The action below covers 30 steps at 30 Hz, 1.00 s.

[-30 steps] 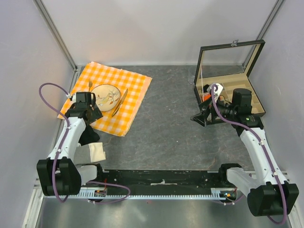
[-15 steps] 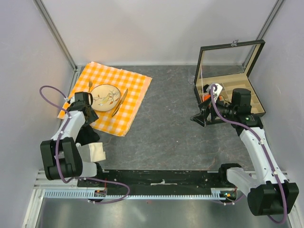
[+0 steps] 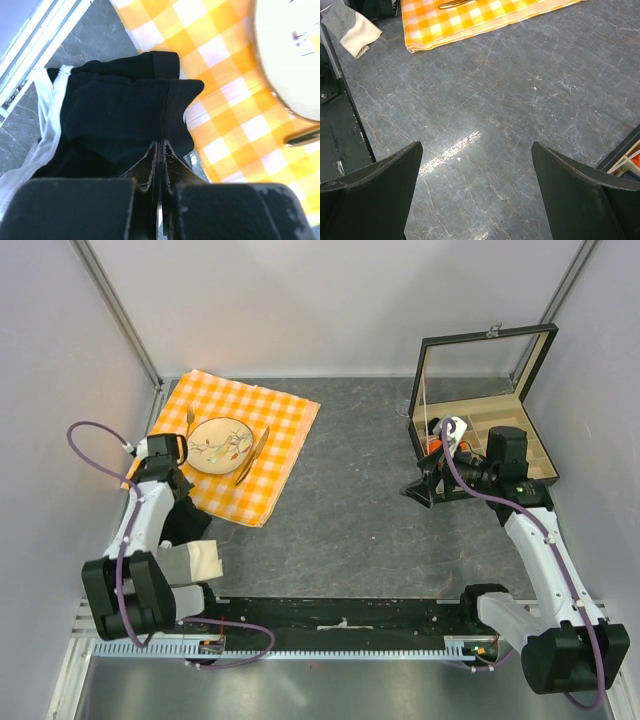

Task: Roll the underwear
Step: Pick up the underwear from the corner of the board.

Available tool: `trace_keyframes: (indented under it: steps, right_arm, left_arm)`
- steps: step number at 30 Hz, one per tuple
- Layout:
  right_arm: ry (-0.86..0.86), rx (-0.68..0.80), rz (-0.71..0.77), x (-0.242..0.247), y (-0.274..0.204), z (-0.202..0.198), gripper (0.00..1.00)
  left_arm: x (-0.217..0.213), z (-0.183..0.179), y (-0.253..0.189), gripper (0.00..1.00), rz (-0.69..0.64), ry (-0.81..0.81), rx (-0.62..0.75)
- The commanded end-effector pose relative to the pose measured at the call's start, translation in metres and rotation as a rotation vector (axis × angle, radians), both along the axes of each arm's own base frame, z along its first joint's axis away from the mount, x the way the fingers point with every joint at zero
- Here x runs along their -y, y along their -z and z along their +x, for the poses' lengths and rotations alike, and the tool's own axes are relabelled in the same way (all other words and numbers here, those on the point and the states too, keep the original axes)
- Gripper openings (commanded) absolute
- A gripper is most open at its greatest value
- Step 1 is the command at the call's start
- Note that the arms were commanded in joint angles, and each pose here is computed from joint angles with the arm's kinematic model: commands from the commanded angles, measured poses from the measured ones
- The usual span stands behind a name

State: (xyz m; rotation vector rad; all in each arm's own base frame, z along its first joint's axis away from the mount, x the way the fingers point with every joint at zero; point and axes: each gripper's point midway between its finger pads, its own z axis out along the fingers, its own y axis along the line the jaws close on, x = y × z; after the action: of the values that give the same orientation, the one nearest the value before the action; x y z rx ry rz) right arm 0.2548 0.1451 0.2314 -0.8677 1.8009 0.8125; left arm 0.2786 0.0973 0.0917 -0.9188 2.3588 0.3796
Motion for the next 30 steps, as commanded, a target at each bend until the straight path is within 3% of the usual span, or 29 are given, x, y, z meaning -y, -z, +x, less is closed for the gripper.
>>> trace_keyframes:
  steps: [1,15,30]
  right_arm:
    - [-0.013,0.042,-0.005,-0.001,-0.007,0.002,0.98]
    - [-0.039,0.048,-0.007,-0.003,-0.006,-0.001,0.98]
    - [-0.068,0.133,-0.064,0.001,-0.033,-0.008,0.98]
  left_arm:
    - [0.002,0.007,-0.043,0.02,0.007,0.014,0.15]
    - [0.021,-0.01,-0.173,0.02,0.023,0.124,0.46]
    - [0.134,-0.018,-0.298,0.02,-0.25,0.636,0.783]
